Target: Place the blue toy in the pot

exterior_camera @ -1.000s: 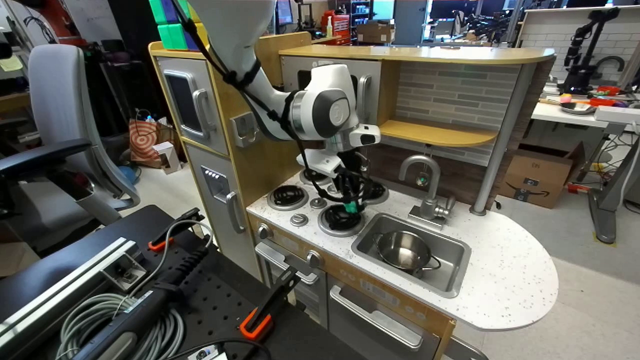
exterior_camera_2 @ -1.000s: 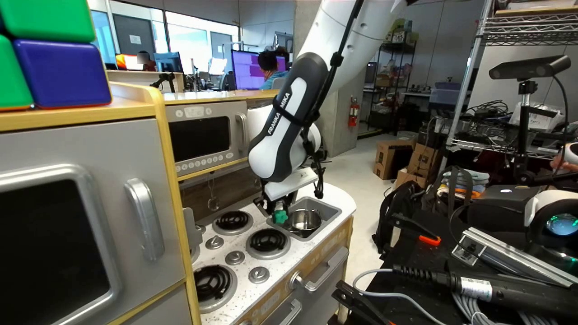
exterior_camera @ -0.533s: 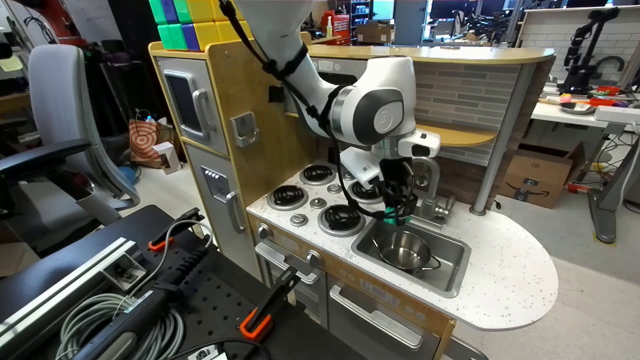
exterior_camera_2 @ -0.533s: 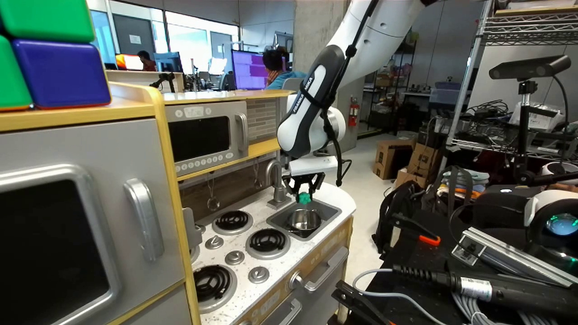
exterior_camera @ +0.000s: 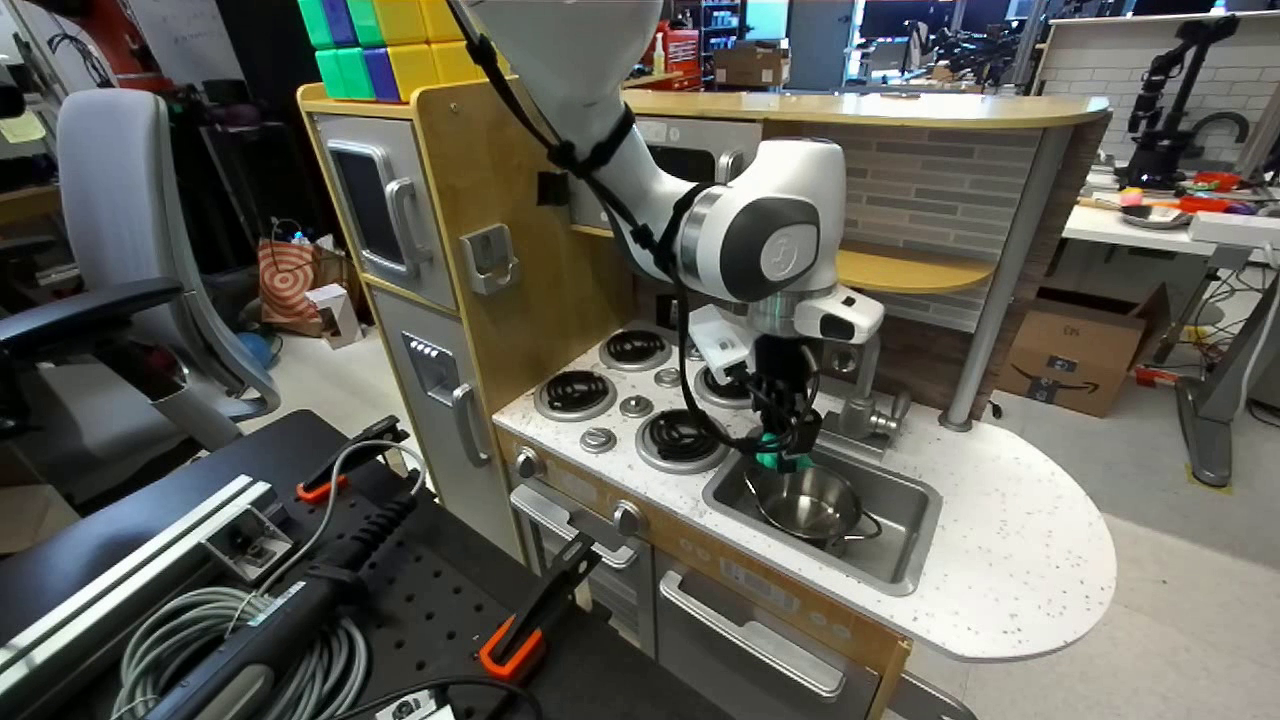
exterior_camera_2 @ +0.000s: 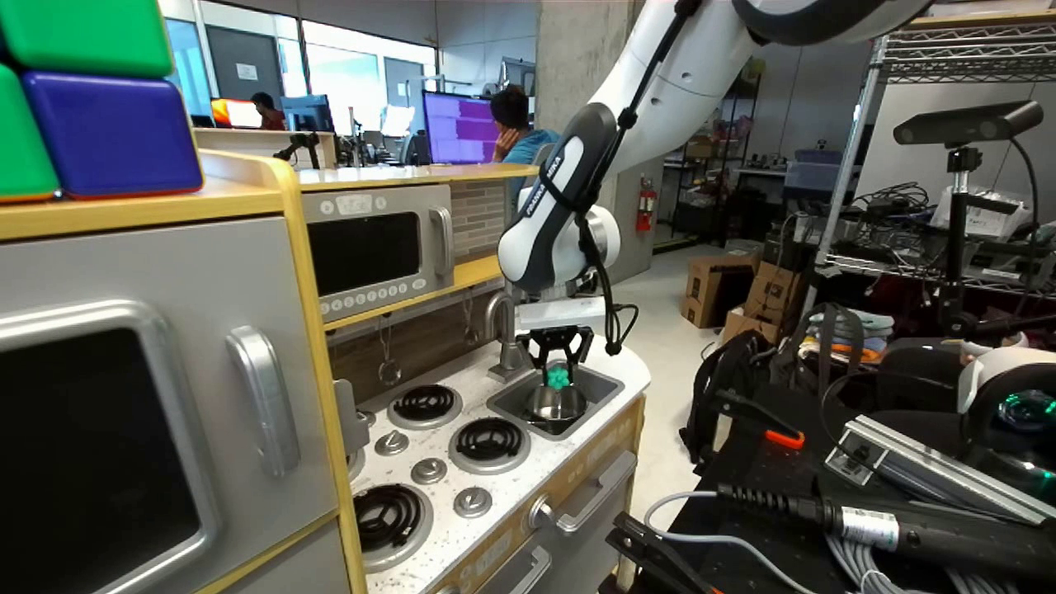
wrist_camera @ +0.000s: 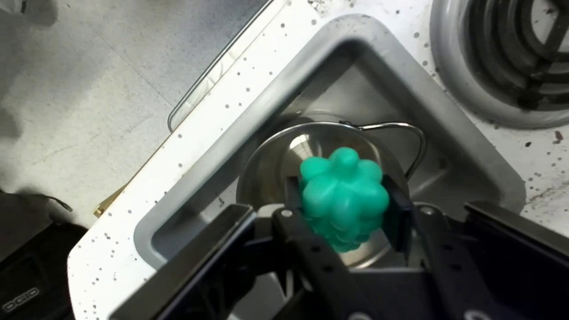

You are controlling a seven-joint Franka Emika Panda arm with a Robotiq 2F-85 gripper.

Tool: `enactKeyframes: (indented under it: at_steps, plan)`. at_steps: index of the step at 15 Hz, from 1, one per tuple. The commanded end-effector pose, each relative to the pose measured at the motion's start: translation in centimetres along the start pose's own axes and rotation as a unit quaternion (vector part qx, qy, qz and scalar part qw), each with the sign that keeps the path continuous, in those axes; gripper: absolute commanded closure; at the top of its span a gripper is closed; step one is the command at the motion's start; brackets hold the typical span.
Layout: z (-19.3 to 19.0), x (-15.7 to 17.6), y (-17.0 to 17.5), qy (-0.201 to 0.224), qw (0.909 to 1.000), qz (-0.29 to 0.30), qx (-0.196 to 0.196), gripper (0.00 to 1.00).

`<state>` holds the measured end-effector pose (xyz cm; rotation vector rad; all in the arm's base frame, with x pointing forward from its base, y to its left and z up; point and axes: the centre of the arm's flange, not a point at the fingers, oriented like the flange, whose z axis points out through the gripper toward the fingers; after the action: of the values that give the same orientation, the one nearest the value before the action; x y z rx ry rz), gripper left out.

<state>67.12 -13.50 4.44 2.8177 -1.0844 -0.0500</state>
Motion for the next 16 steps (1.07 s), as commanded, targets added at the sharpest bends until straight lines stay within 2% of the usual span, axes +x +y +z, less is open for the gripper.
enactKeyframes:
  at_steps: [1,6,13,16]
  plan:
    - [1.1,3.2,-1.7,-0.022,0.9986,0.047,0.007,0.81]
    - [1.5,5.2,-1.6,-0.038,0.9946,0.096,0.008,0.81]
    - [4.5,5.3,-0.1,-0.081,0.9879,0.130,-0.026,0.81]
    - [5.0,5.7,0.0,-0.094,0.9847,0.144,-0.027,0.81]
